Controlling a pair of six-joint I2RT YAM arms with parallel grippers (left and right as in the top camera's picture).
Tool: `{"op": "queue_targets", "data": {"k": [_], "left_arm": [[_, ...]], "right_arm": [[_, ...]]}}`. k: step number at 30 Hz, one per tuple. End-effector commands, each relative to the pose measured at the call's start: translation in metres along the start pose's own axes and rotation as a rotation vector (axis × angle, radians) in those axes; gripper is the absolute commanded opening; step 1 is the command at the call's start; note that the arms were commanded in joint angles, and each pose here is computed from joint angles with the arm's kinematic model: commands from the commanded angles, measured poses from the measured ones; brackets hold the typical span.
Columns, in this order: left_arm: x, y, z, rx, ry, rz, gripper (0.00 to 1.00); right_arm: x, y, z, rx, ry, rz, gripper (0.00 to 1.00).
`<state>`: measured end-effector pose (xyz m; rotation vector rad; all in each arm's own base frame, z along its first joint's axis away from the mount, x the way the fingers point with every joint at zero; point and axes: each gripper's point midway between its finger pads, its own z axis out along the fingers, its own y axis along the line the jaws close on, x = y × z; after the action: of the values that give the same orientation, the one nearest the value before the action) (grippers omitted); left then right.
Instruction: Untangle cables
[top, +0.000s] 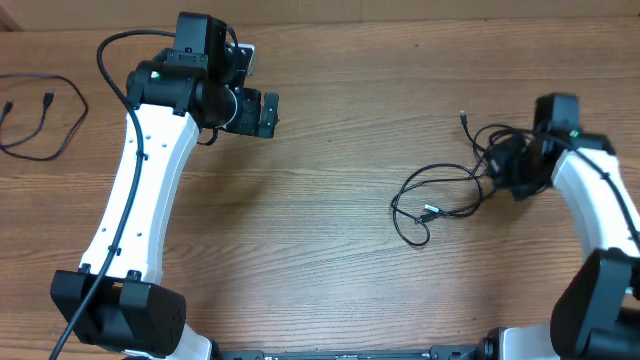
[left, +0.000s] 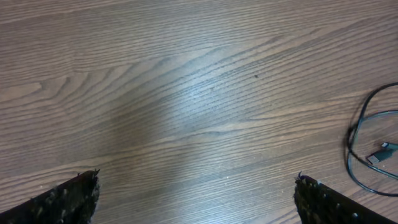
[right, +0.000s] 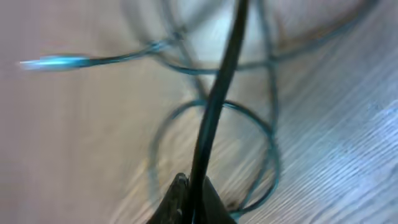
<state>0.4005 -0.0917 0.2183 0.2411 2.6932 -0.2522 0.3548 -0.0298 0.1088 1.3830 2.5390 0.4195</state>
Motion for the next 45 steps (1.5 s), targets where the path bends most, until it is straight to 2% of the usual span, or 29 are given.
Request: {"op": "queue_targets", "data": {"k": [1, 8, 12, 14, 17, 20, 23, 26, 28, 32, 34, 37, 41, 45], "left_arm": [[0.004, -0.001, 0.003, 0.002, 0.014, 0.02, 1.0], [0.004, -0.001, 0.003, 0.002, 0.014, 0.02, 1.0], [0.004, -0.001, 0.003, 0.002, 0.014, 0.02, 1.0], [0.004, -0.001, 0.003, 0.002, 0.014, 0.02, 1.0], [0.004, -0.001, 0.003, 0.002, 0.014, 0.02, 1.0], [0.004, -0.001, 0.003, 0.002, 0.014, 0.021, 1.0], [0.004, -0.001, 0.003, 0.002, 0.014, 0.02, 1.0], [0.004, -0.001, 0.003, 0.002, 0.014, 0.021, 1.0], [0.004, -0.001, 0.003, 0.002, 0.014, 0.021, 1.0], [0.004, -0.001, 0.003, 0.002, 0.014, 0.02, 1.0], [0.004, -0.001, 0.003, 0.002, 0.014, 0.021, 1.0], [0.004, -0.001, 0.003, 0.002, 0.014, 0.02, 1.0], [0.004, -0.001, 0.003, 0.002, 0.014, 0.02, 1.0], [0.004, -0.001, 0.003, 0.002, 0.014, 0.02, 1.0]], "right_arm": [[-0.014, 0.062, -0.084, -0.213, -0.112, -0.162, 0.04], [0.004, 0.124, -0.211, -0.485, -0.157, -0.286, 0.04], [0.02, 0.142, -0.263, -0.604, -0.206, -0.398, 0.04], [0.025, 0.142, -0.273, -0.599, -0.242, -0.446, 0.04], [0.02, 0.122, -0.259, -0.445, -0.301, -0.478, 0.03], [0.018, 0.088, -0.231, -0.215, -0.28, -0.487, 0.04], [0.009, 0.017, -0.206, 0.178, -0.228, -0.405, 0.04], [-0.002, 0.005, -0.204, 0.254, -0.275, -0.347, 0.04], [-0.011, 0.004, -0.209, 0.262, -0.339, -0.243, 0.04], [-0.015, 0.022, -0.206, 0.179, -0.352, -0.241, 0.04], [-0.01, 0.04, -0.203, 0.095, -0.315, -0.311, 0.04], [0.012, 0.073, -0.198, -0.079, -0.21, -0.522, 0.04], [0.07, 0.111, -0.207, -0.406, -0.008, -0.898, 0.04], [0.101, 0.118, -0.219, -0.572, 0.08, -1.077, 0.04]]}}
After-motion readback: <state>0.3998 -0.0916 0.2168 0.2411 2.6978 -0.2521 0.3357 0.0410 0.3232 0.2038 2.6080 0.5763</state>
